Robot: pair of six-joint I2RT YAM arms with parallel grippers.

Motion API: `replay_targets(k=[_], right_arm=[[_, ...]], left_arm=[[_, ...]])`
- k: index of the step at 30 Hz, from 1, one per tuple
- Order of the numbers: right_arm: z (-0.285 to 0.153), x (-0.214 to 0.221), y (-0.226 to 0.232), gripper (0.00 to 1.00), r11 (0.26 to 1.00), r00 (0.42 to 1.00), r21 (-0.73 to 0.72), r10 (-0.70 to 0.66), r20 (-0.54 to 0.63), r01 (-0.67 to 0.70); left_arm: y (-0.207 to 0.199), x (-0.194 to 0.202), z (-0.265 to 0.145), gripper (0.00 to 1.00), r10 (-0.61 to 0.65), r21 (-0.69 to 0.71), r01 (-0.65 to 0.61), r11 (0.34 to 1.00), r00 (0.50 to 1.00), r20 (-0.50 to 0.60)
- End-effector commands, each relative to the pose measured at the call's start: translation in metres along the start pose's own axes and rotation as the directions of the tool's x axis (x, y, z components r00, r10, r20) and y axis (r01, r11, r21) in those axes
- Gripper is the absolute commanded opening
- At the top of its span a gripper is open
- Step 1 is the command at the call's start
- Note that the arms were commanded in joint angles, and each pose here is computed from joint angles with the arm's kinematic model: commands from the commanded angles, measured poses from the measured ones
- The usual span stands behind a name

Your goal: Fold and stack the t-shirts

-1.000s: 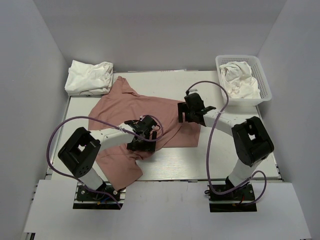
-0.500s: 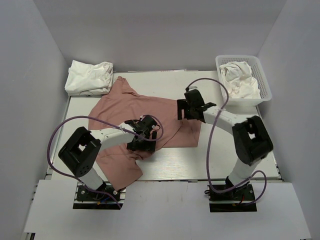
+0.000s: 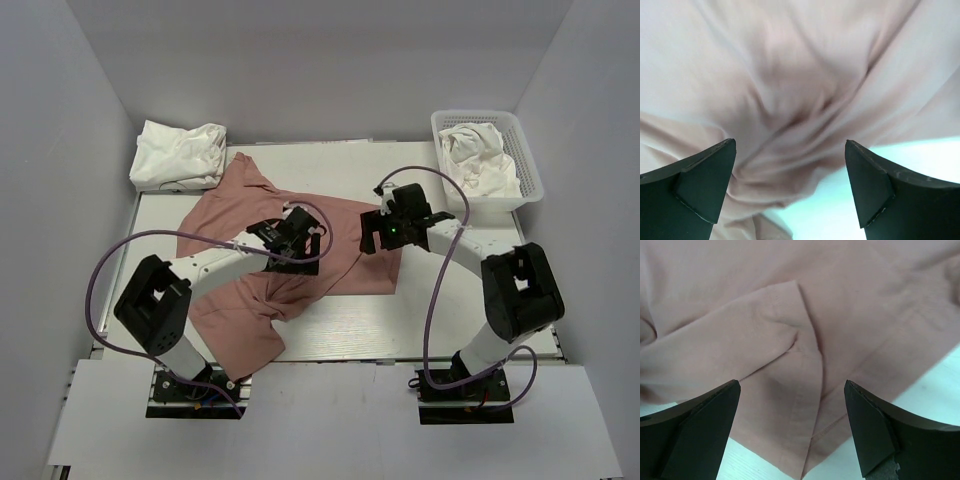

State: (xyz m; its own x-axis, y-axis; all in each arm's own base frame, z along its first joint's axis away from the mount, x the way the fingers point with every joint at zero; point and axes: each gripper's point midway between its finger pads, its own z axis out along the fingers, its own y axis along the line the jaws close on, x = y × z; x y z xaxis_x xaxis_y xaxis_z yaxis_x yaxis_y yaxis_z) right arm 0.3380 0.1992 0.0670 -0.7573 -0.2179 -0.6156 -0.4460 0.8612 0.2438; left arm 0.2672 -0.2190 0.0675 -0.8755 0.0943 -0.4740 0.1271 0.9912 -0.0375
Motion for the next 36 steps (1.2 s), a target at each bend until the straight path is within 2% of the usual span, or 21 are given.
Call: replay_targets(k=[1,2,4,7,9,11,12,15,22,26,27,29,30,32,33,35,36], right_arm=[[0.009,0.001,0.01,0.9,0.994,0.998,-0.09,-0.07,-0.008,0.069],[0.016,0.004,0.007,0.9,0.995,0.998,-0.08,-0.065,-0.019,0.063],[0.019,-0.002,0.002,0.9,0.996,0.998,-0.064,-0.068,-0.017,0.067],[0.025,0.001,0.006,0.84,0.993,0.997,-0.105,-0.061,-0.043,0.056],[0.029,0.006,0.013,0.82,0.986,0.996,-0.158,-0.056,-0.07,0.044],[0.032,0.009,0.015,0.82,0.985,0.996,-0.169,-0.05,-0.077,0.036],[0.034,0.01,0.014,0.8,0.986,0.996,-0.165,-0.033,-0.082,0.019],[0.035,0.008,0.015,0.73,0.986,0.997,-0.166,-0.019,-0.079,0.006],[0.031,0.01,0.005,0.58,0.996,0.996,-0.088,0.014,-0.089,-0.022],[0.024,0.019,-0.005,0.57,0.999,0.992,-0.015,0.028,-0.119,-0.03],[0.022,0.019,-0.006,0.49,0.999,0.993,-0.012,0.032,-0.114,-0.033],[0.018,0.016,-0.005,0.44,0.999,0.994,-0.011,0.033,-0.101,-0.034],[0.016,0.015,-0.003,0.39,0.999,0.995,-0.015,0.029,-0.095,-0.03],[0.011,0.01,-0.001,0.24,0.999,0.997,-0.018,0.034,-0.069,-0.036],[0.01,0.007,0.0,0.13,0.999,0.998,-0.023,0.031,-0.055,-0.032],[0.008,0.006,0.0,0.0,0.999,0.998,-0.029,0.034,-0.046,-0.035],[0.009,0.006,0.005,0.0,0.998,0.999,-0.047,0.029,-0.043,-0.031]], left_arm=[[0.01,-0.069,-0.021,1.0,-0.052,-0.05,0.065,0.997,0.972,0.23],[0.018,-0.087,-0.018,1.0,-0.08,-0.075,0.104,0.992,0.957,0.278],[0.014,-0.106,-0.004,1.0,-0.086,-0.06,0.107,0.992,0.955,0.284],[0.013,-0.145,0.011,1.0,-0.115,-0.031,0.131,0.991,0.943,0.313],[0.012,-0.15,0.038,1.0,-0.098,-0.057,0.117,0.991,0.957,0.273],[0.004,-0.166,0.046,1.0,-0.077,-0.049,0.096,0.994,0.951,0.299],[0.006,-0.169,0.061,1.0,-0.072,-0.058,0.093,0.994,0.952,0.296],[-0.008,-0.186,0.07,1.0,-0.068,-0.027,0.08,0.996,0.949,0.307],[-0.001,-0.173,0.125,1.0,0.0,-0.123,0.033,0.992,0.966,0.26],[0.007,-0.161,0.138,1.0,0.016,-0.17,0.022,0.985,0.975,0.221],[0.007,-0.159,0.139,1.0,0.016,-0.17,0.022,0.985,0.975,0.221],[0.01,-0.154,0.146,1.0,0.022,-0.187,0.018,0.982,0.978,0.208],[0.01,-0.154,0.146,1.0,0.013,-0.185,0.027,0.982,0.978,0.21],[0.01,-0.15,0.152,1.0,0.017,-0.193,0.021,0.981,0.981,0.194],[0.011,-0.15,0.152,1.0,0.017,-0.193,0.021,0.981,0.981,0.193],[0.01,-0.149,0.154,1.0,0.011,-0.195,0.026,0.98,0.982,0.187],[0.012,-0.149,0.154,1.0,0.011,-0.203,0.028,0.979,0.982,0.19]])
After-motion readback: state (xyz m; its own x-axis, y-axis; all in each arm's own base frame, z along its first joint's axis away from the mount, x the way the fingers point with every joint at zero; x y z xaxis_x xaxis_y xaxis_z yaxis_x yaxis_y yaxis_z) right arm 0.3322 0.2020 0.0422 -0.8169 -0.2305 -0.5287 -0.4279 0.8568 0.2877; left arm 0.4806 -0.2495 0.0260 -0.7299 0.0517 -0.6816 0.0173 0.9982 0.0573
